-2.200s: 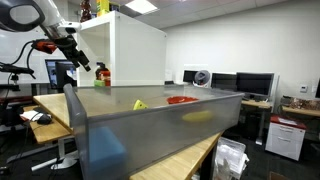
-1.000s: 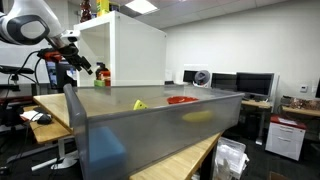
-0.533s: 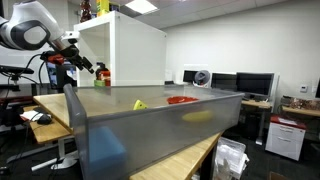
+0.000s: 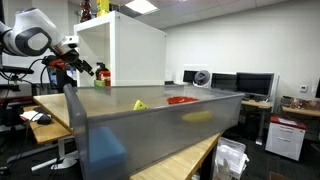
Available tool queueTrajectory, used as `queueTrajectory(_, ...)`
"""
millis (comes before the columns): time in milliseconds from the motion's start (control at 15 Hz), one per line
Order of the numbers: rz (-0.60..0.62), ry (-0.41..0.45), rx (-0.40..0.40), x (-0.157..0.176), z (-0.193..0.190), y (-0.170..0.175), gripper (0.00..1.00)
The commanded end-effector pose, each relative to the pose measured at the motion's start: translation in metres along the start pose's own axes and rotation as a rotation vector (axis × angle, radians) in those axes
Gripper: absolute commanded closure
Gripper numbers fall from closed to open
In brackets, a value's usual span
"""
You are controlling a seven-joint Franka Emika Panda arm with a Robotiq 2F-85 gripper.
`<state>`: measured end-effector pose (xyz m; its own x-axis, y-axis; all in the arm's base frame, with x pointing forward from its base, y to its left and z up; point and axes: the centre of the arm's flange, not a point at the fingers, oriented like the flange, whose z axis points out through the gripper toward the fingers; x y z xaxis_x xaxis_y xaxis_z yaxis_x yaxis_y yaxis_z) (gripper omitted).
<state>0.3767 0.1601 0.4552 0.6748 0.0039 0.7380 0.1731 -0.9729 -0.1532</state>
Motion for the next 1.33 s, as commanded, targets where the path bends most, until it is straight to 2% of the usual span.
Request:
queueTrajectory(0, 0.019, 0.037, -0.016, 0.009, 0.018, -0.013, 0.00)
queueTrajectory(667, 0.030, 0.044, -0.061, 0.045, 0.046, -0.012, 0.00)
queueTrajectory(1267, 0.014, 0.041, -0.063, 0.049, 0.058, -0.018, 0.00)
